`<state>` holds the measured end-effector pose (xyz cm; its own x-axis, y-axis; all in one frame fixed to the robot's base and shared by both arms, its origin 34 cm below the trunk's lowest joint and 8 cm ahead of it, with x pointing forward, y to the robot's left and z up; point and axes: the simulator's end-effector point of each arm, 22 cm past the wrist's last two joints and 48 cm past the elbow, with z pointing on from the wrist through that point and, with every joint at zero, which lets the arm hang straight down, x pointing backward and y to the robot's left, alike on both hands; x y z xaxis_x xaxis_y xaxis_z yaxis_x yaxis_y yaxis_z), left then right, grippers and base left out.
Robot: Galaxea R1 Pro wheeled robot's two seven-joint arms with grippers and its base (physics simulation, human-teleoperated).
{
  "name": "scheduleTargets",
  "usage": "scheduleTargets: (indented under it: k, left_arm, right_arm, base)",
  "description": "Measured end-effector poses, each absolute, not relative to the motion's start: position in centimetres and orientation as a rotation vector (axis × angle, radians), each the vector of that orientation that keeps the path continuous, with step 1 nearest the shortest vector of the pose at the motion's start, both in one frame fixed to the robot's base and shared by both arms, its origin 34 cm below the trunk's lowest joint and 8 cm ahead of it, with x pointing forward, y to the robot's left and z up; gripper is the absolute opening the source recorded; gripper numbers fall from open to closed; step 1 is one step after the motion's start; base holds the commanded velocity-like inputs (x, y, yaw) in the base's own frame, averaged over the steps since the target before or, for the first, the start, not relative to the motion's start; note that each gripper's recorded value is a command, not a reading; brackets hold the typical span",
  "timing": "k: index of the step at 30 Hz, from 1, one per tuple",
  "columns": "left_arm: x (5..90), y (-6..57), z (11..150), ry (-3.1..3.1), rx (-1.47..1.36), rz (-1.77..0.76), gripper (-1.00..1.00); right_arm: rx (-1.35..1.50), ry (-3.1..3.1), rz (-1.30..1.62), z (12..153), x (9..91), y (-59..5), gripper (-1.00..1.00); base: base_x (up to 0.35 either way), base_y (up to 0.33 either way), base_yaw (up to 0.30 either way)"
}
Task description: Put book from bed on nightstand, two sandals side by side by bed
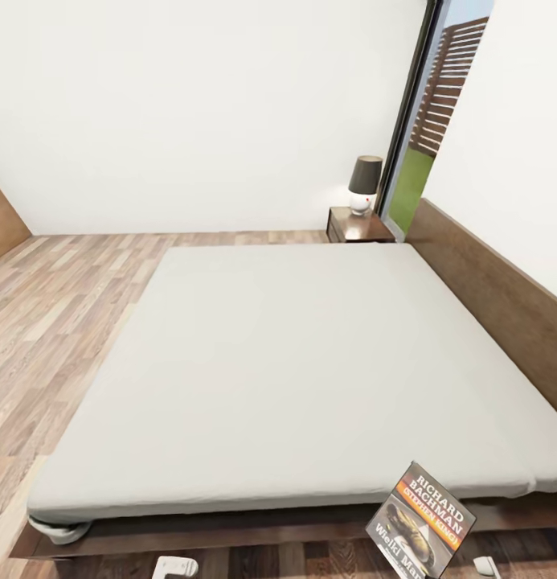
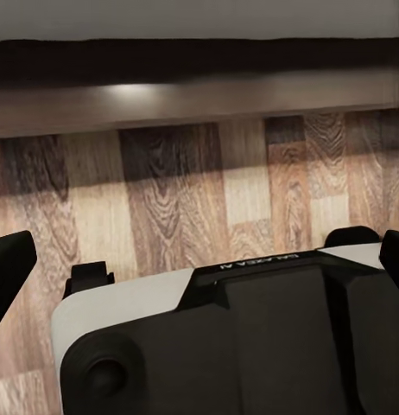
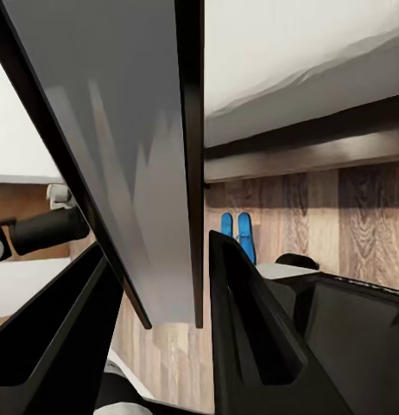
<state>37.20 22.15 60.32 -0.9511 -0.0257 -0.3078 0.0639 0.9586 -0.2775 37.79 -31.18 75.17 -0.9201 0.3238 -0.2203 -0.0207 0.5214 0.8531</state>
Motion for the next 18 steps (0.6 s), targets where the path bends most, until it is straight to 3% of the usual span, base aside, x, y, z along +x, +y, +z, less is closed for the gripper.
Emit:
scheduleTargets:
  k: [18]
  left_arm:
    - [37.51,21.33,60.95,2.783,0.032,-0.427,1.0]
  right_arm:
    - [0.16,2.368,1.339,75.94,38.55,-30.65,-1.0]
  base:
    - [0.0,0.0,-0.053]
